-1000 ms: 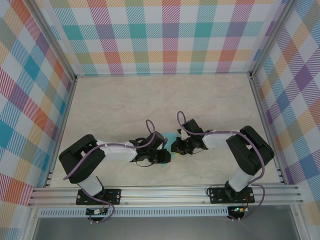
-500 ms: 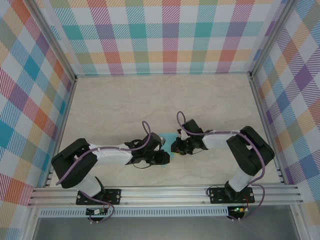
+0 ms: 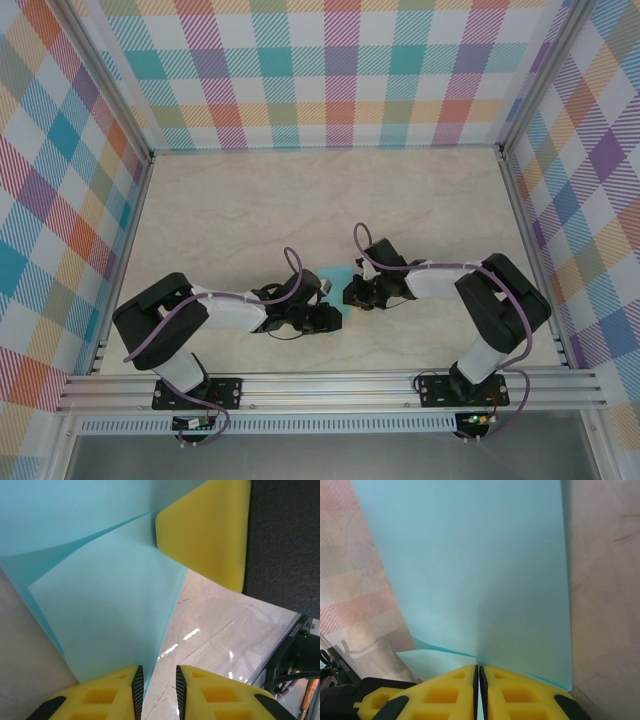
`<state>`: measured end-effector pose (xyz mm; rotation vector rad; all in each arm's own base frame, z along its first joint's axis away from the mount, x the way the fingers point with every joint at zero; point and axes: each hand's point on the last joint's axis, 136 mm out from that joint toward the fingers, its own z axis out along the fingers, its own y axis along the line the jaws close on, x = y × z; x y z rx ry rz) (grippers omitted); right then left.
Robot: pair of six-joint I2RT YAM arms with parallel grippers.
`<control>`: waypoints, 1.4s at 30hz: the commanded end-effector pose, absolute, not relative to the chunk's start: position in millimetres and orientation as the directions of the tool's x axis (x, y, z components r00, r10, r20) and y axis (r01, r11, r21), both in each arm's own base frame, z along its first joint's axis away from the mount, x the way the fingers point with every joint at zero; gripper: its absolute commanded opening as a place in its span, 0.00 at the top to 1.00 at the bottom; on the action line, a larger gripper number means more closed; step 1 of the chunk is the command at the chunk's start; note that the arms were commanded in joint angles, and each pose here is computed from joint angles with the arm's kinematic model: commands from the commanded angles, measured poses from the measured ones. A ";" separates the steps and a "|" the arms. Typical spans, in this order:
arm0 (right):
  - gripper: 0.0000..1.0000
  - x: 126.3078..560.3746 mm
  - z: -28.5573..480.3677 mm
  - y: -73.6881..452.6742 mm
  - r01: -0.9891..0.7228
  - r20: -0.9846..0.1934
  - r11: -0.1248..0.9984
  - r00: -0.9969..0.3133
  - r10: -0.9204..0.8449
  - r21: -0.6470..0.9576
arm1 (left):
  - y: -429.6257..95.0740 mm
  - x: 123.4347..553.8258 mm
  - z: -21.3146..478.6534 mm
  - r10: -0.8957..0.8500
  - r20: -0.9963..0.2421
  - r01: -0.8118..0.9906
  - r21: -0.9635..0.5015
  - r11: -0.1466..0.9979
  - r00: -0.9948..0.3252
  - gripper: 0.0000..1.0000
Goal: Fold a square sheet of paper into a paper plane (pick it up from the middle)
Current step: Perform the third fold on the triangle at the bottom-center of the table.
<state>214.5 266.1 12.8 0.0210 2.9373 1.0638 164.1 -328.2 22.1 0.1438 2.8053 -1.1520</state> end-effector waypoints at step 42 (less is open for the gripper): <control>0.84 231.1 1.5 227.9 0.110 0.015 0.796 -0.992 0.126 0.595 | -296.3 124.5 -42.6 0.165 0.006 0.139 -0.516 0.845 -0.986 0.81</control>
